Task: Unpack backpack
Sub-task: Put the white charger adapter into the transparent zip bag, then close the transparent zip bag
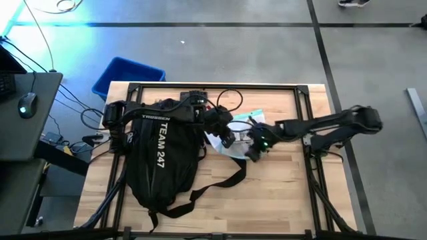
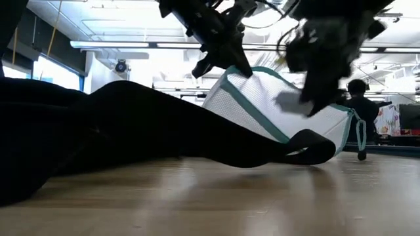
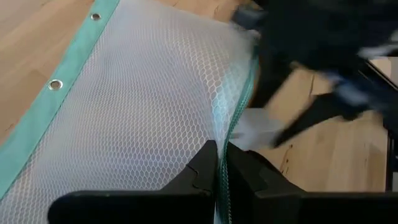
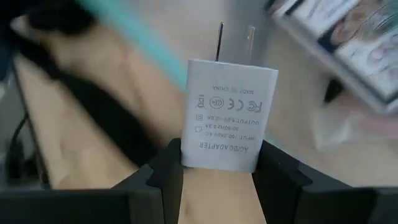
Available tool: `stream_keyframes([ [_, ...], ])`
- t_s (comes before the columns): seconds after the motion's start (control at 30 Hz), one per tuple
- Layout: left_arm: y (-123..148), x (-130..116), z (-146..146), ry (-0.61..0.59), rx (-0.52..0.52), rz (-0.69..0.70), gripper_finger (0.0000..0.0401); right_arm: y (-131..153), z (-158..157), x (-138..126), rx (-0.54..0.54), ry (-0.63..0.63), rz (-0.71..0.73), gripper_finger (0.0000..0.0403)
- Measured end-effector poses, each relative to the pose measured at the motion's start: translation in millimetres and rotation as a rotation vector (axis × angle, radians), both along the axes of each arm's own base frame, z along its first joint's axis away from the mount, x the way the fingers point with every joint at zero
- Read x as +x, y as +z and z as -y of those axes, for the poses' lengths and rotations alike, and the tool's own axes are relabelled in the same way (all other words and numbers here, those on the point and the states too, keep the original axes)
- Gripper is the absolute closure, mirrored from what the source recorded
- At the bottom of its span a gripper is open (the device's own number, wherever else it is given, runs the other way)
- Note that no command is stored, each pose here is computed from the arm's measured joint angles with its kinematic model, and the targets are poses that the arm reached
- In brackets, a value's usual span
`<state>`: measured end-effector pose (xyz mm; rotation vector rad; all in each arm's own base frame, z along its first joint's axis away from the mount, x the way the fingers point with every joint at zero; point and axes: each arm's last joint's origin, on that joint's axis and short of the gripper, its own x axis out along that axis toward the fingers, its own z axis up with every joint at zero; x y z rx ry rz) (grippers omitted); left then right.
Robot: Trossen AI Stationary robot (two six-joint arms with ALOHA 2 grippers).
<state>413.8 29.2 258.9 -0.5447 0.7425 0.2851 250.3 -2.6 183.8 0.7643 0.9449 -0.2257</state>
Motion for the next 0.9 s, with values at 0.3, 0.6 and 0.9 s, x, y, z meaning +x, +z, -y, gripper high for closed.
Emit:
stream_keyframes([
  [0.3,-6.5,-8.0,0.6,0.048,0.004,-0.108,0.0401,-9.3,54.0,41.9,-0.032,-0.255,0.121,0.0206],
  [0.6,-13.4,-18.0,-0.4,0.074,0.04,-0.235,0.0401,5.4,61.6,45.4,-0.122,-0.22,0.179,0.0026],
  [0.9,-15.4,-21.5,-2.5,0.07,0.065,-0.279,0.0401,56.7,-10.1,26.1,-0.248,0.338,0.404,0.0043],
])
